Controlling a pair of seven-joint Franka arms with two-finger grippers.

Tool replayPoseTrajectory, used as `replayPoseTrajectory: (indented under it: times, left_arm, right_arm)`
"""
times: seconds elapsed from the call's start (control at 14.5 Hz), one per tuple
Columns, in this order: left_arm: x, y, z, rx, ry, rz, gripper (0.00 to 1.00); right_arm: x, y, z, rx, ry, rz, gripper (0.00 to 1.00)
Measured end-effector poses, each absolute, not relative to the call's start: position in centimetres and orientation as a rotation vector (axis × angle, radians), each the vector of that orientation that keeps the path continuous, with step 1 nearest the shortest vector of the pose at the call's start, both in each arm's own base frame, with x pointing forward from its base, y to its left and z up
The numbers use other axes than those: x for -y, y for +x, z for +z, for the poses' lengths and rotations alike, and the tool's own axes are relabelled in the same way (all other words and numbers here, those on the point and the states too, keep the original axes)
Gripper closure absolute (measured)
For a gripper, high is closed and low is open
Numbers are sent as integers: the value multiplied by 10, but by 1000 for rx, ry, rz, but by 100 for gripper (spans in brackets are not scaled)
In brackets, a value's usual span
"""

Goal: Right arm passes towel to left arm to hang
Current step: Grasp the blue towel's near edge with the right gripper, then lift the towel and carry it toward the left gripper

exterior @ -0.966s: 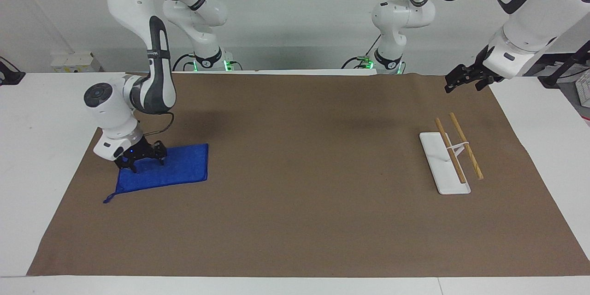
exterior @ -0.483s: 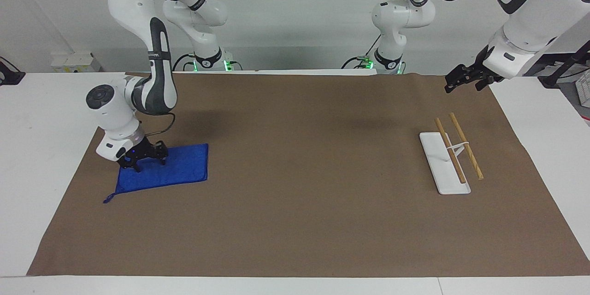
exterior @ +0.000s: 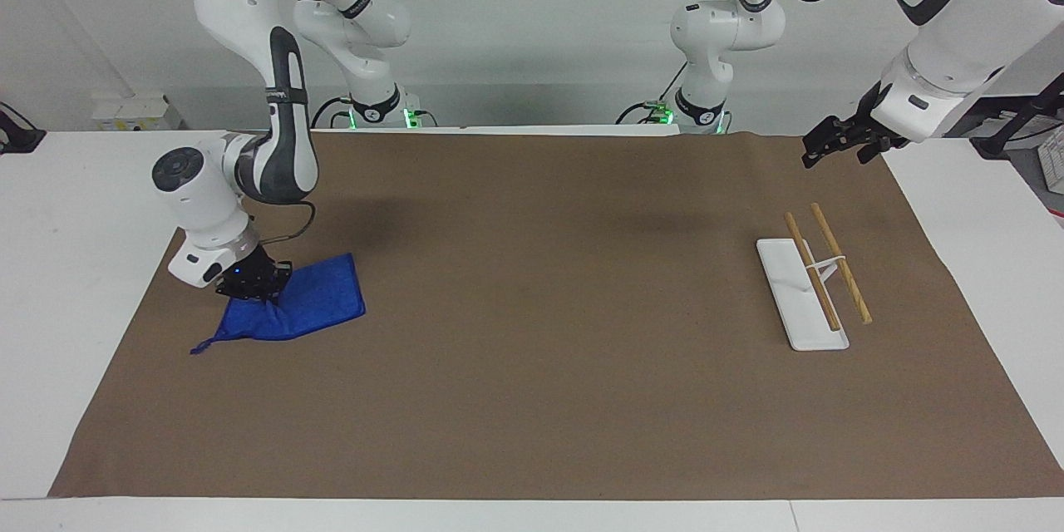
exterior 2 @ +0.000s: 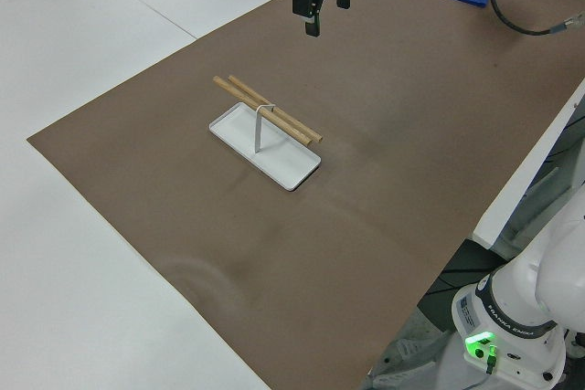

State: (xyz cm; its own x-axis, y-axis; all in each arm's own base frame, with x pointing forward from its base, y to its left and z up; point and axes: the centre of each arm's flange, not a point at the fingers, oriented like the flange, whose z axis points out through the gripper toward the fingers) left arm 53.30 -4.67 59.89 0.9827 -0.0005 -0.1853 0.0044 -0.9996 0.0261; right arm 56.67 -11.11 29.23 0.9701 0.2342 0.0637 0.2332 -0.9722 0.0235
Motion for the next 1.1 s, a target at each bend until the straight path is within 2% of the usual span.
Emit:
replayPoseTrajectory:
  times: [0.14,0.41,0.83,1.1]
  left_arm:
    - [47,533,599,-3,3102,-290,0]
    - [47,533,599,-3,3102,-290,0]
    - [47,533,599,-3,3102,-290,0]
    - [47,532,599,-3,3101,-297,0]
  right_arm:
    - [101,570,302,-281,3138,43,96]
    - [41,574,359,14,3230,-108,96]
    - [-127,555,411,614,3250,-238,96]
    - [-247,540,471,1125,3258,-302,96]
